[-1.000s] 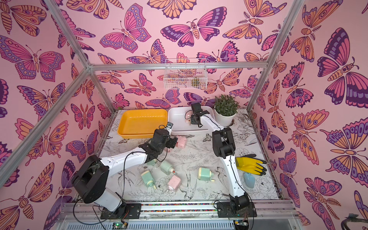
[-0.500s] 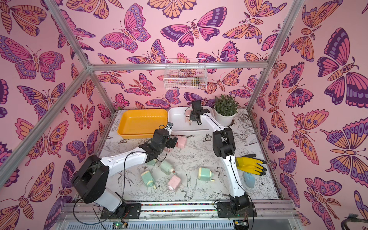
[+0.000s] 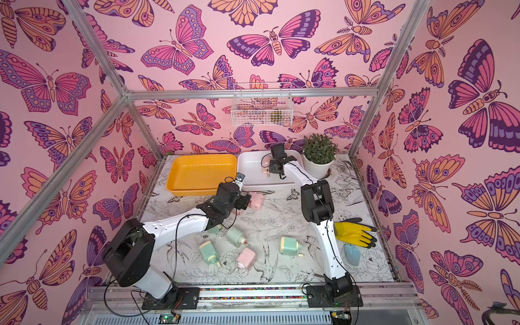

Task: Place the pencil sharpeners by color into the storage box
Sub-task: Adjust the pencil sharpener in the storage box, then adjust the pencil sharpener at the center of the board.

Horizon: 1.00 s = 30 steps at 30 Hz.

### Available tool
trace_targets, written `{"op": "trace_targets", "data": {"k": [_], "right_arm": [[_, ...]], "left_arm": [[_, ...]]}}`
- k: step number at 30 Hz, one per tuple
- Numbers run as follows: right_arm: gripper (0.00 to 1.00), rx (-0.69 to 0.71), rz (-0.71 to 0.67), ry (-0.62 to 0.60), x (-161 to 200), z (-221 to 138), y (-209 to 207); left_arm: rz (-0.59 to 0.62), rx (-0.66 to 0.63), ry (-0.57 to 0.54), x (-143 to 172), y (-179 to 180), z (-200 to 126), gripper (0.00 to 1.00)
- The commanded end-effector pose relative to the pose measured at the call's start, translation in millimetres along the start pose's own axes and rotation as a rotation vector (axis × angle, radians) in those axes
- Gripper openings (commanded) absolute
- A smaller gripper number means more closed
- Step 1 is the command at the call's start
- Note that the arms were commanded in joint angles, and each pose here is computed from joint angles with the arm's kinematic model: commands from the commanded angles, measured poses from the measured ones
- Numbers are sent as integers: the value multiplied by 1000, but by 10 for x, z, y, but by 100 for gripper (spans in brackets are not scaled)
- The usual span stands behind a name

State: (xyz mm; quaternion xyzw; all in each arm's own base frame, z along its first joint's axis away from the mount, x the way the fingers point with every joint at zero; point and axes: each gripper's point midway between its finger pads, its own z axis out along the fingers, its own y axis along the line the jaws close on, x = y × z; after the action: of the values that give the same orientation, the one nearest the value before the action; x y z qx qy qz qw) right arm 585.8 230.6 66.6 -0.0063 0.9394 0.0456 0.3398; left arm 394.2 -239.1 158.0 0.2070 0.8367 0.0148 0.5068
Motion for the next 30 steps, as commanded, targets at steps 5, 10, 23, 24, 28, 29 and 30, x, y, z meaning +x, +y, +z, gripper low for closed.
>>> {"op": "trace_targets", "data": {"k": [5,10,23,24,28,29,30], "right_arm": [[22,5,-27,-17,-91,-221,-26],[25,-13,-38,-22,-119,-280,1],[65,-80,-92,10,-54,-691,62],[66,-90,-96,9,-39,-741,66],[94,-142,-106,-15,-1,-1006,116],[99,-151,-106,-24,4,-1066,118],[99,-155,-105,-32,7,-1114,113]], "left_arm": [[-12,-2,1,-19,26,20,100],[-15,0,-3,-40,30,4,100],[45,175,285,351,-128,-182,100],[78,201,319,418,-153,-209,100],[135,183,421,614,-16,-215,100],[126,227,455,659,-48,-214,100],[123,257,479,675,-76,-206,100]]}}
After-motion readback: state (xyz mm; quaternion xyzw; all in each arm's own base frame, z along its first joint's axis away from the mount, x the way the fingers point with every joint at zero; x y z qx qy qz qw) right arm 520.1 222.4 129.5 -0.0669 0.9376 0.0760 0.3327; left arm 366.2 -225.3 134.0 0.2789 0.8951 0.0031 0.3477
